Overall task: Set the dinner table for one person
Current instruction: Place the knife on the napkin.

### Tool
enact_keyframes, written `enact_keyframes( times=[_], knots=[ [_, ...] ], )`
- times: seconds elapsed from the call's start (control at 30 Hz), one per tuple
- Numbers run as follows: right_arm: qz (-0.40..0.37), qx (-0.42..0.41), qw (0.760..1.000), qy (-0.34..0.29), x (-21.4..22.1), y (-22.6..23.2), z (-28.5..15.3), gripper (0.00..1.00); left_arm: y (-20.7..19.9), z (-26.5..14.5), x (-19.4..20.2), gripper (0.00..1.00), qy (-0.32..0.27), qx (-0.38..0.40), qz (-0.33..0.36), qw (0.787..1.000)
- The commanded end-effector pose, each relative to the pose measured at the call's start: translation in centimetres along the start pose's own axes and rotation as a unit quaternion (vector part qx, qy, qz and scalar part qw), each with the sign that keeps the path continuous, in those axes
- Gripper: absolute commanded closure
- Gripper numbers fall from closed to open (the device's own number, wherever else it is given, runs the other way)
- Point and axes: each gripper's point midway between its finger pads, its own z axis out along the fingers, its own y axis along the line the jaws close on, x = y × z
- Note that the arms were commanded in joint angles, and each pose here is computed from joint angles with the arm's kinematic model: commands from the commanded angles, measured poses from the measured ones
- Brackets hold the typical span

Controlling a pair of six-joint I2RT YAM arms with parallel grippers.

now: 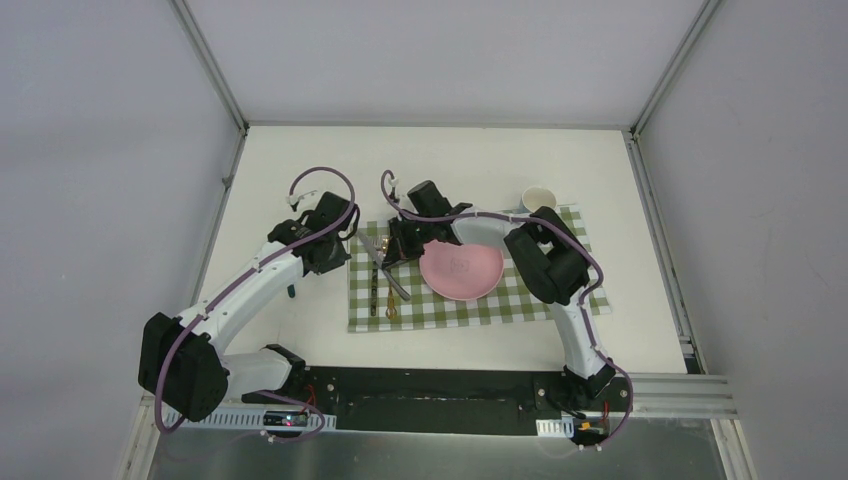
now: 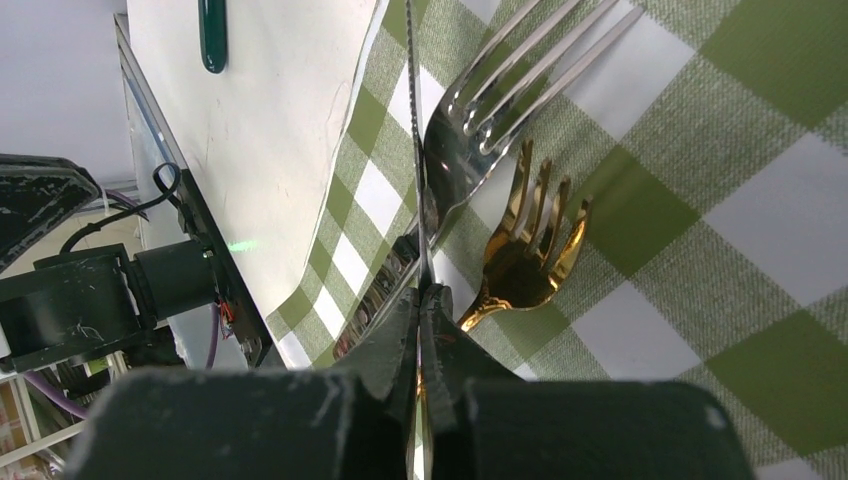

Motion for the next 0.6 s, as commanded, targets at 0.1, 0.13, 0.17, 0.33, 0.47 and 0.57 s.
enact_keyframes(
  times=[0.1,0.13,0.17,0.33,0.47,0.57],
  knots=[
    [-0.049,-0.015,0.998,-0.046,-3.2,3.8,-3.2,1.00,-0.6,0.6,0.1,1.00,0.003,0.015,-0.002,1.000],
    [-0.048,-0.014,0.998,-0.045,-3.1,3.7,-3.2,1.00,-0.6,0.8,0.3,1.00,0.006,0.014,-0.001,1.000],
    [-0.047,-0.015,0.998,-0.045,-3.1,3.7,-3.1,1.00,-0.7,0.9,0.4,1.00,0.008,0.014,-0.001,1.000],
    [-0.039,-0.018,0.998,-0.043,-2.8,3.3,-2.5,1.00,-0.6,1.1,0.6,1.00,0.009,0.014,-0.001,1.000],
    [-0.039,-0.017,0.998,-0.046,-2.9,3.3,-2.8,1.00,-0.6,1.2,0.7,1.00,0.010,0.012,0.000,1.000],
    [-0.044,-0.015,0.998,-0.051,-3.1,3.6,-3.5,1.00,-0.6,1.4,0.9,1.00,0.012,0.013,0.000,1.000]
  ],
)
